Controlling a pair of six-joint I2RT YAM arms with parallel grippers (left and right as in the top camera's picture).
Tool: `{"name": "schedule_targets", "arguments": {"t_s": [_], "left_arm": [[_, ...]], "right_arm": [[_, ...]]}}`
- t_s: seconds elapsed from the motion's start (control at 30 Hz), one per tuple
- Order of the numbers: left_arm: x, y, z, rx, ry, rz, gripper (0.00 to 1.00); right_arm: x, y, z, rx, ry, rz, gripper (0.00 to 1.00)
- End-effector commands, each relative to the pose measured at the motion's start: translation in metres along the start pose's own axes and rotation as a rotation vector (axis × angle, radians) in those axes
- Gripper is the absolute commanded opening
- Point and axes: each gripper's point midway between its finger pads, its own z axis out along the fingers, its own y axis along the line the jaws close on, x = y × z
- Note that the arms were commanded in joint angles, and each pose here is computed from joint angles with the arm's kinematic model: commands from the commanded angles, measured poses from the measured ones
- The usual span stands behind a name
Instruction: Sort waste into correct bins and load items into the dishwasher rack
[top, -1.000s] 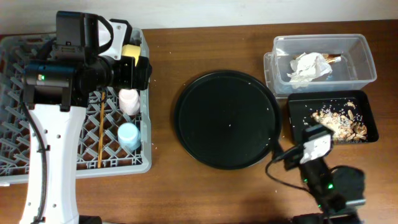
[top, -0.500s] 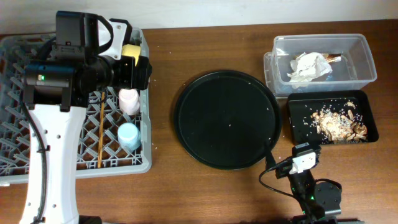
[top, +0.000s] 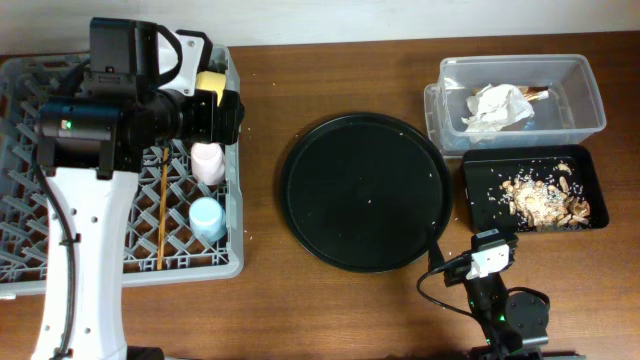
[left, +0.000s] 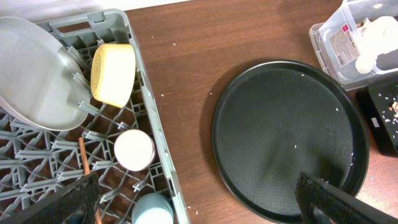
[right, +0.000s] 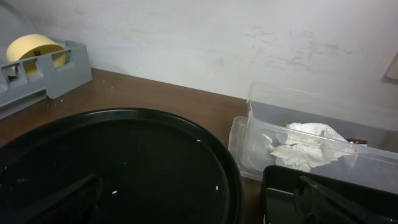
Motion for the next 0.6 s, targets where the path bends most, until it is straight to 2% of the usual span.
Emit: {"name": "schedule_targets", "arguments": {"t_s": [0.0,0.1,0.17,0.27,0.37,0.43,0.57], "left_arm": [[-0.001,-0.001,-0.001,0.004,-0.005,-0.004,1.00],[0.008,0.007,-0.009,-0.030,0.014,0.004,1.00],[0.010,0.008,-0.022,-0.042,-0.036,0.028,1.00],[0.012,0.009,-0.023,-0.064,-0.246,0.084,1.00],[0.046,0.011,-0.015,-0.079,-0.381,0.103,1.00],[0.088,0.019,-0.007,-0.108,-0.461,0.099,1.00],[0.147,0.032,0.008,-0.172,-0.566,0.090,1.00]], "right_arm": [[0.003,-0.001,0.000,0.010,0.002,0.010,0.99],[0.003,-0.001,0.000,0.010,0.002,0.011,0.98],[0.003,-0.001,0.000,0.010,0.002,0.010,0.98],[0.003,-0.001,0.000,0.010,0.002,0.011,0.99],[0.003,-0.001,0.000,0.010,0.002,0.011,0.99],[0.003,-0.001,0.000,0.010,0.002,0.011,0.99],[0.003,-0.001,0.000,0.010,0.002,0.011,0.98]]}}
